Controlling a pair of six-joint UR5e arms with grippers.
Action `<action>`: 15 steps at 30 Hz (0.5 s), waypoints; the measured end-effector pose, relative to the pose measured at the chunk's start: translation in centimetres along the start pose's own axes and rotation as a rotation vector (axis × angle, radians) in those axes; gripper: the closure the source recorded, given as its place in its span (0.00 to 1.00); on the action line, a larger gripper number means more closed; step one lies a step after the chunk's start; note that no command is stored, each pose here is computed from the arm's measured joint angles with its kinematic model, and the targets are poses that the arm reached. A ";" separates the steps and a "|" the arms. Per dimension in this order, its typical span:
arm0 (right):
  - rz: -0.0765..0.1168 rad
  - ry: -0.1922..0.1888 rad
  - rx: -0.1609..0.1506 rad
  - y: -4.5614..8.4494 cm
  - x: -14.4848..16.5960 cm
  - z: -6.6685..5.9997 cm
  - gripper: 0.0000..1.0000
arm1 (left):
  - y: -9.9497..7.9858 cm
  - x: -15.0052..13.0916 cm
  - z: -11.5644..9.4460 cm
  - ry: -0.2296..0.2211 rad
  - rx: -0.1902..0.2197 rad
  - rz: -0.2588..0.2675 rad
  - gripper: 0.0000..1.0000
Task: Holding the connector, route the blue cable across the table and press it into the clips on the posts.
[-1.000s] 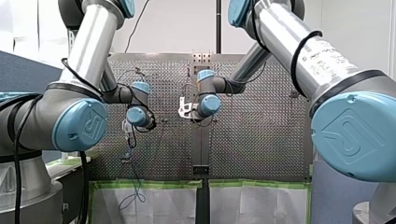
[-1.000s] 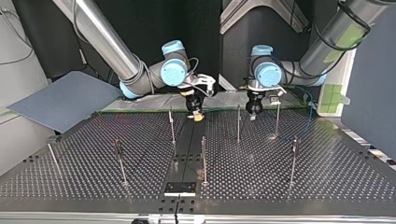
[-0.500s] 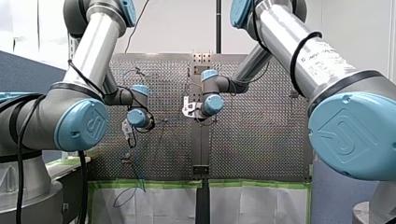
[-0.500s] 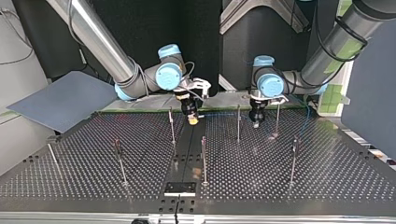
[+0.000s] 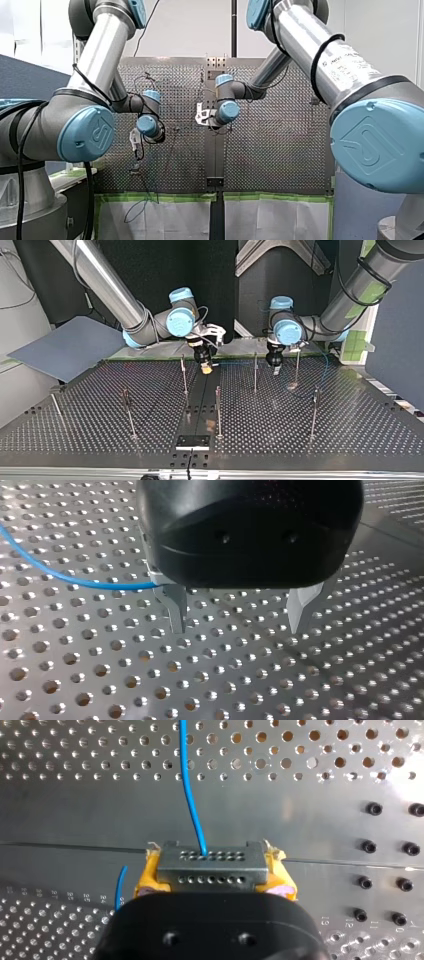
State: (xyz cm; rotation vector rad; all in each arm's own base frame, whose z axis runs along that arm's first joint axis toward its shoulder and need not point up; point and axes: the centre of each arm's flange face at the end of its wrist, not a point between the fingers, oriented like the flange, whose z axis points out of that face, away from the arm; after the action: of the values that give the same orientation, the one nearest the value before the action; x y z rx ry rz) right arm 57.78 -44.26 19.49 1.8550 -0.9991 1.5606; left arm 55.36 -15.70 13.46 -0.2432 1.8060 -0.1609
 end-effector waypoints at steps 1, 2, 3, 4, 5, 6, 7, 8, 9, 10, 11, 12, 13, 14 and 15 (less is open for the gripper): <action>0.000 0.000 0.001 -0.1 0.0 0.0 1.00 | 0.0 0.0 -0.1 0.006 -0.005 0.005 0.02; 0.000 0.000 0.002 -0.1 0.0 0.0 1.00 | 0.0 0.0 -0.2 0.011 -0.010 0.012 0.02; -0.001 0.000 0.003 -0.2 0.0 -0.1 1.00 | 0.0 0.0 -0.4 0.018 -0.016 0.020 0.02; -0.001 0.000 0.004 -0.3 0.0 -0.1 1.00 | -0.1 -0.1 -0.7 0.023 -0.020 0.025 0.02; -0.001 0.000 0.005 -0.3 0.0 -0.1 1.00 | -0.1 -0.1 -1.0 0.029 -0.024 0.028 0.02; -0.001 0.000 0.006 -0.4 0.0 -0.1 1.00 | -0.1 -0.2 -1.5 0.038 -0.028 0.031 0.02; -0.001 0.000 0.006 -0.4 0.0 -0.1 1.00 | -0.2 -0.2 -1.9 0.046 -0.031 0.033 0.02; -0.001 0.000 0.006 -0.5 0.0 -0.1 1.00 | -0.2 -0.3 -2.3 0.053 -0.033 0.034 0.02; -0.002 0.000 0.006 -0.4 0.0 -0.1 1.00 | -0.3 -0.3 -3.0 0.065 -0.033 0.036 0.02; -0.002 0.000 0.007 -0.5 0.0 -0.1 1.00 | -0.4 -0.3 -3.5 0.074 -0.034 0.037 0.02; -0.002 0.000 0.007 -0.5 0.0 -0.1 1.00 | -0.5 -0.3 -4.0 0.082 -0.034 0.039 0.02; -0.002 0.000 0.007 -0.5 0.0 -0.1 1.00 | -0.6 -0.3 -4.7 0.090 -0.032 0.040 0.02; -0.002 0.000 0.007 -0.5 0.0 -0.1 1.00 | -0.7 -0.3 -5.2 0.094 -0.031 0.040 0.02; -0.001 0.000 0.007 -0.5 0.0 -0.1 1.00 | -0.8 -0.3 -5.6 0.096 -0.029 0.040 0.02; -0.001 0.000 0.008 -0.5 0.0 -0.1 1.00 | -1.0 -0.4 -6.2 0.096 -0.025 0.040 0.02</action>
State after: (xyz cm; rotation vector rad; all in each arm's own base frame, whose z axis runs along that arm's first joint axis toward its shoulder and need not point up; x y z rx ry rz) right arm 58.09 -43.85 19.51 1.8610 -0.9934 1.5659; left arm 49.55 -16.67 15.60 -0.2202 1.9080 -0.1241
